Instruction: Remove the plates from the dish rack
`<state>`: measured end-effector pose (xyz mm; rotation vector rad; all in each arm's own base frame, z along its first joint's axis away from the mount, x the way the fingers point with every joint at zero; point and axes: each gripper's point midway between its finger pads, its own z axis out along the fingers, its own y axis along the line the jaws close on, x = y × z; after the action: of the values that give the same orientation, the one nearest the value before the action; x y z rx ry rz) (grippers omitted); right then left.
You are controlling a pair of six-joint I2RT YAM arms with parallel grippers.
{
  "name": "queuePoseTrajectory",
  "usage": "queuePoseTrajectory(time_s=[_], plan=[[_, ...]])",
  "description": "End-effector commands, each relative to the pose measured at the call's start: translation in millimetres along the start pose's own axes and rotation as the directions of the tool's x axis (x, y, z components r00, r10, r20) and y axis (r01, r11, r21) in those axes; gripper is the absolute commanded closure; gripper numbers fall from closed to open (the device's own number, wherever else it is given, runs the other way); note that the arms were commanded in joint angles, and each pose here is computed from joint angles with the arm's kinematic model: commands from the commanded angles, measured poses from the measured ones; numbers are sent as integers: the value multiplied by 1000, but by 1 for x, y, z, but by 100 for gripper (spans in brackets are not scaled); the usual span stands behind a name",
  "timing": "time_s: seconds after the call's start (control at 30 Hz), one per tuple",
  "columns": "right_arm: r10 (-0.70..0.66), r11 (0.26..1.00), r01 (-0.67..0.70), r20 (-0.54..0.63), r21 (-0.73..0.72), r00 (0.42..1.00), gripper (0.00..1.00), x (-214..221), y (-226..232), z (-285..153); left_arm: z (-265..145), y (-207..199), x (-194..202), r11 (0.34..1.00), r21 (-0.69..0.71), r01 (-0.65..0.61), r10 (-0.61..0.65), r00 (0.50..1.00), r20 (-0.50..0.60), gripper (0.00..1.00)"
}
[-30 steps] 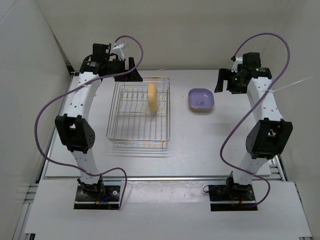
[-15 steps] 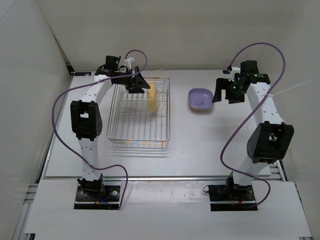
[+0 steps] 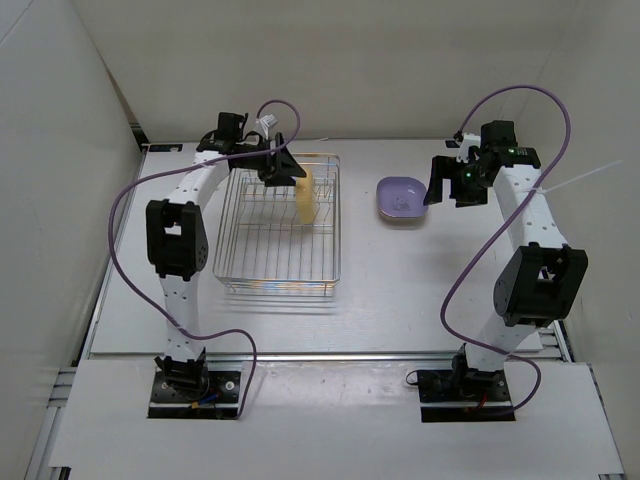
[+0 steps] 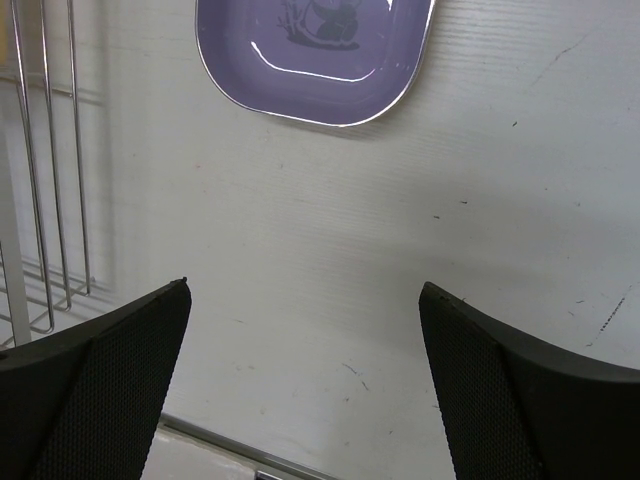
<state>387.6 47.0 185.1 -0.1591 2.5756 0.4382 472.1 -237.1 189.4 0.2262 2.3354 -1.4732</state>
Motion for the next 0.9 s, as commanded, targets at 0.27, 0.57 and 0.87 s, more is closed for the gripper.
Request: queuePoseTrajectory(time_s=[0.27, 0.57, 0.87], plan=[[-18, 999, 20, 44, -33, 999, 4, -9, 8, -10, 11, 0, 9, 1000, 9, 8, -7, 1000, -29, 44], [-15, 999, 16, 35, -34, 999, 4, -6, 8, -9, 11, -3, 7, 1000, 22, 9, -9, 1000, -23, 61], [-12, 999, 12, 27, -35, 1000, 5, -3, 7, -7, 9, -13, 5, 999, 54, 3, -2, 1000, -22, 85]])
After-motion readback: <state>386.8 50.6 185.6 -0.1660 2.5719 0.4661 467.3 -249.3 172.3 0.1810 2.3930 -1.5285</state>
